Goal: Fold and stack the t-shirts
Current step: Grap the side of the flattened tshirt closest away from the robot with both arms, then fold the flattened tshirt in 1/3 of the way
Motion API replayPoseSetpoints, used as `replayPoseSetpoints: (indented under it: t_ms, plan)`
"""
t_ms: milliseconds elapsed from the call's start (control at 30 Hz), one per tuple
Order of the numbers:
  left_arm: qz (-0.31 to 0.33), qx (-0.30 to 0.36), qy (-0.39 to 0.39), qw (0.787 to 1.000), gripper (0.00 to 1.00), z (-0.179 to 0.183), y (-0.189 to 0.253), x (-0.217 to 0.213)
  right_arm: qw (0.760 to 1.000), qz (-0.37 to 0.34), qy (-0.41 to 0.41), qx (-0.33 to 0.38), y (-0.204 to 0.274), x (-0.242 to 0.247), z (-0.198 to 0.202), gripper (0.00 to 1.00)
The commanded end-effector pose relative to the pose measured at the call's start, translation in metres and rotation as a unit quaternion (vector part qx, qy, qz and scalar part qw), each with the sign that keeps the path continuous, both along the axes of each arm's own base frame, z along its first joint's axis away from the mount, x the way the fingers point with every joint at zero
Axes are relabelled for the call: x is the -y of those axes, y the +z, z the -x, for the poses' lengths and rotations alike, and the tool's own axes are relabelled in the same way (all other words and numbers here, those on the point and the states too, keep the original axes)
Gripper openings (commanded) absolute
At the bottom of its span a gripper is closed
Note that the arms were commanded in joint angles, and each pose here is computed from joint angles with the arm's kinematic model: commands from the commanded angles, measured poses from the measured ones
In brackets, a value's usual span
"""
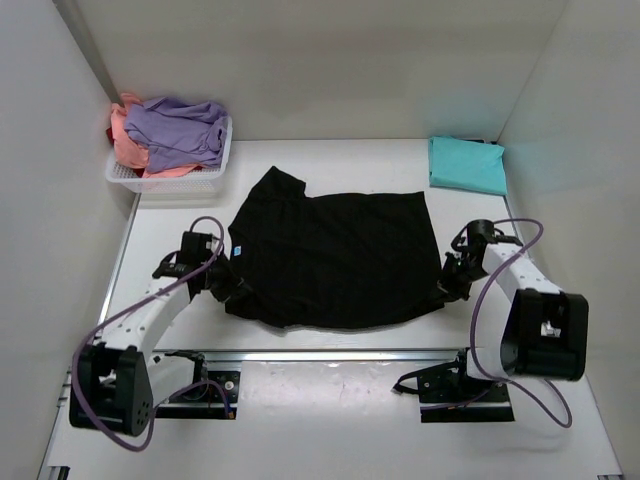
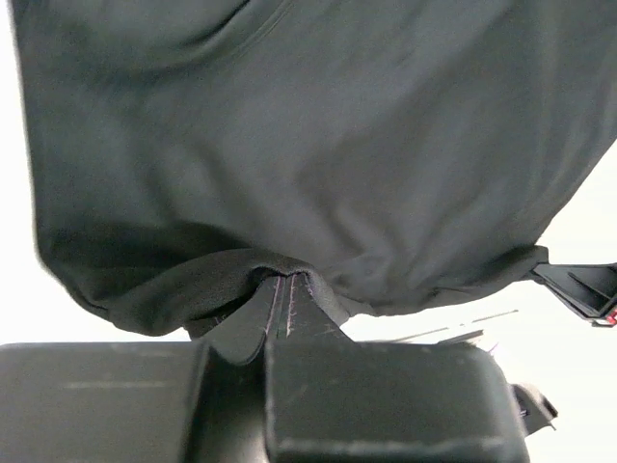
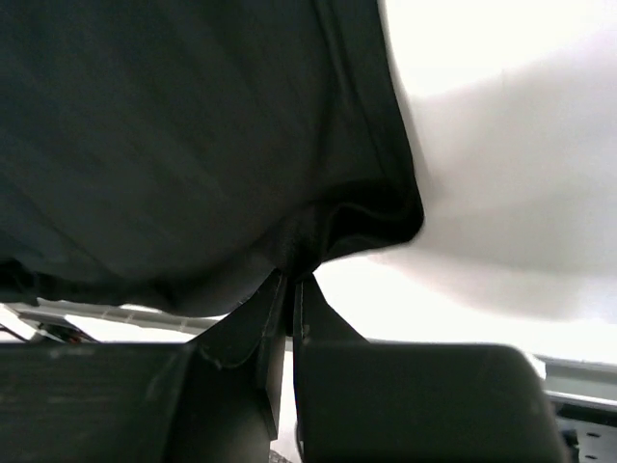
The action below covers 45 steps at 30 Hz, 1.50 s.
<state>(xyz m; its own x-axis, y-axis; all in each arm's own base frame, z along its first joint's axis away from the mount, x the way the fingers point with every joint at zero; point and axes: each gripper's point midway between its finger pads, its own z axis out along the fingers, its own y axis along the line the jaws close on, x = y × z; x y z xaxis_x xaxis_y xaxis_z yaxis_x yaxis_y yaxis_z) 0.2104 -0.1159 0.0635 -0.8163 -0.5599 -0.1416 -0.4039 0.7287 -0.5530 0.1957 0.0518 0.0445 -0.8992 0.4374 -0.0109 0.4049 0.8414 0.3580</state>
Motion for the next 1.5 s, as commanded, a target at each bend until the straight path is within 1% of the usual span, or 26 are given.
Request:
replayPoseSetpoints:
  t_ms: [0,100,200,233,267,333,400,500,533,667,767,933,967,1133,1167,1200,1233,1267,1300,1367,1433,1467]
  plan:
    - [0.0,0.04,0.011,0.999,0.0,-0.037,0.021,0.001,0.999,0.002,0.004,0.038,0.015,0.006,-0.037,0.0]
    - [-0.002,0.044,0.018,0.999,0.0,-0.059,0.031,0.0,0.999,-0.002,0.0,0.042,0.02,0.008,-0.057,0.0]
    - [-0.006,0.035,0.026,0.999,0.0,-0.072,0.026,-0.003,0.999,-0.004,0.0,0.039,0.02,0.01,-0.074,0.0]
    - [-0.005,0.019,0.028,0.999,0.0,-0.072,0.019,-0.003,0.999,0.002,0.0,0.037,0.019,0.012,-0.08,0.0]
    - [-0.004,0.035,0.028,0.999,0.0,-0.081,0.027,-0.003,0.999,-0.002,0.0,0.043,0.022,0.012,-0.086,0.0]
    - [-0.007,0.02,0.034,0.999,0.0,-0.088,0.02,-0.006,0.999,-0.004,-0.004,0.036,0.018,0.015,-0.093,0.0]
    - [-0.01,0.032,0.036,0.999,0.0,-0.104,0.027,-0.007,0.999,-0.005,-0.006,0.036,0.017,0.018,-0.103,0.0]
    - [-0.007,0.023,0.037,0.999,0.0,-0.119,0.023,-0.006,0.999,-0.009,-0.008,0.037,0.016,0.02,-0.114,0.0]
    - [-0.01,0.032,0.035,0.999,0.0,-0.127,0.027,-0.006,0.999,-0.009,-0.007,0.032,0.013,0.019,-0.115,0.0]
    - [-0.01,0.024,0.042,0.999,0.0,-0.141,0.025,-0.01,0.999,-0.019,-0.013,0.035,0.014,0.02,-0.127,0.0]
    - [-0.006,0.015,0.043,0.999,0.0,-0.145,0.021,-0.01,0.999,-0.025,-0.02,0.031,0.01,0.023,-0.128,0.0]
    - [-0.007,0.016,0.05,0.999,0.0,-0.154,0.019,-0.014,0.999,-0.019,-0.024,0.03,0.008,0.027,-0.13,0.0]
    - [-0.011,0.022,0.05,0.998,0.0,-0.161,0.02,-0.015,0.999,-0.014,-0.029,0.029,0.007,0.032,-0.132,0.0]
    - [-0.002,0.021,0.056,0.998,0.0,-0.17,0.019,-0.018,0.999,-0.015,-0.041,0.02,0.004,0.038,-0.133,0.0]
    - [0.0,0.016,0.056,0.998,0.09,-0.17,0.017,-0.017,0.999,-0.012,-0.043,0.017,0.002,0.04,-0.134,0.01]
    - [0.006,0.019,0.059,0.998,0.26,-0.173,0.016,-0.017,0.999,-0.006,-0.041,0.028,0.005,0.041,-0.14,0.1]
    - [0.007,0.021,0.065,0.998,0.36,-0.177,0.017,-0.021,0.999,0.004,-0.038,0.029,0.008,0.041,-0.141,0.12]
    - [0.009,0.026,0.062,0.998,0.38,-0.18,0.018,-0.02,0.998,0.023,-0.038,0.044,0.014,0.045,-0.151,0.16]
    - [0.01,0.03,0.063,0.998,0.43,-0.184,0.02,-0.02,0.997,0.043,-0.038,0.054,0.02,0.05,-0.157,0.22]
    - [0.017,0.041,0.065,0.997,0.41,-0.195,0.027,-0.021,0.993,0.072,-0.036,0.084,0.036,0.053,-0.171,0.26]
    - [0.025,0.051,0.057,0.997,0.4,-0.206,0.032,-0.014,0.989,0.086,-0.028,0.116,0.052,0.05,-0.185,0.29]
    - [0.025,0.042,0.047,0.998,0.4,-0.203,0.028,-0.008,0.987,0.092,-0.033,0.128,0.057,0.051,-0.192,0.3]
